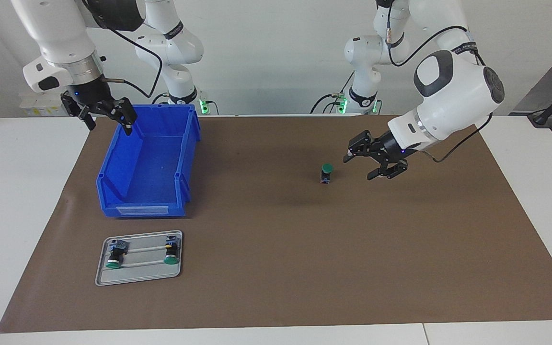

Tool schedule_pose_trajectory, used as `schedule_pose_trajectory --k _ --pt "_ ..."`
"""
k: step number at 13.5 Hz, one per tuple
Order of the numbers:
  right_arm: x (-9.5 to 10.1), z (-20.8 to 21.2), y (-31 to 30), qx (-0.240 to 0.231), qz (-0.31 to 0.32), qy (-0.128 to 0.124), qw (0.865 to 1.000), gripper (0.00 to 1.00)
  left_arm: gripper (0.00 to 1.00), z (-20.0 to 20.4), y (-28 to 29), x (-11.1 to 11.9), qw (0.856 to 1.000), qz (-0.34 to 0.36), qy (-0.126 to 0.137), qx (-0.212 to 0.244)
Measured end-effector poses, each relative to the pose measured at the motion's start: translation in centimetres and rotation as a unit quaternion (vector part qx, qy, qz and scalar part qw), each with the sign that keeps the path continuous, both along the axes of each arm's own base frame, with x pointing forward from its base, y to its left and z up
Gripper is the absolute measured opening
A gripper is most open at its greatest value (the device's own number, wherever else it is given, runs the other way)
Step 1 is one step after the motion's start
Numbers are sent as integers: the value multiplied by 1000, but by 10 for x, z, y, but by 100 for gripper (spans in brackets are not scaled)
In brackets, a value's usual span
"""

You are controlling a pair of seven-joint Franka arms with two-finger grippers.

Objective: Place and press button with both arms
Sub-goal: 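Move the left gripper above the green button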

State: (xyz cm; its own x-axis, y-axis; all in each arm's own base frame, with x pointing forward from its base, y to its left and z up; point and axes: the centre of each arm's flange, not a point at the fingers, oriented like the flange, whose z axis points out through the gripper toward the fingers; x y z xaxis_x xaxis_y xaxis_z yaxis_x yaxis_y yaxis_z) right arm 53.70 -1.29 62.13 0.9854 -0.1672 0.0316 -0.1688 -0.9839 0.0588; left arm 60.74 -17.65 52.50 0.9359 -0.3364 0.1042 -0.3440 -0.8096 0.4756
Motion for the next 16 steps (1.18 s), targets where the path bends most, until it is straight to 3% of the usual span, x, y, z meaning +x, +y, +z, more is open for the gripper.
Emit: schedule_pose_trajectory --k 2,5,7,10,11,12,14,15,16 --pt "0 0 0 0 0 0 1000 100 88 -3 -47 -24 999 25 -10 20" --pt "0 0 0 0 0 0 1000 100 85 15 -50 -42 999 28 -19 22" --pt "0 0 0 0 0 0 1000 100 81 6 -55 -53 999 35 -1 29" --pt "0 0 0 0 0 0 1000 100 44 -29 -78 -86 991 55 32 115" --pt "0 0 0 0 0 0 1000 100 44 -38 -90 -100 987 61 36 144" --pt "0 0 0 0 0 0 1000 100 37 -45 -100 -112 984 65 41 162" --pt "0 0 0 0 0 0 1000 100 9 -61 -104 -130 980 68 52 181" --pt "0 0 0 0 0 0 1000 100 1 -72 -103 -136 978 74 55 186" --pt "0 0 0 0 0 0 1000 100 1 -86 -102 -142 977 82 53 187"
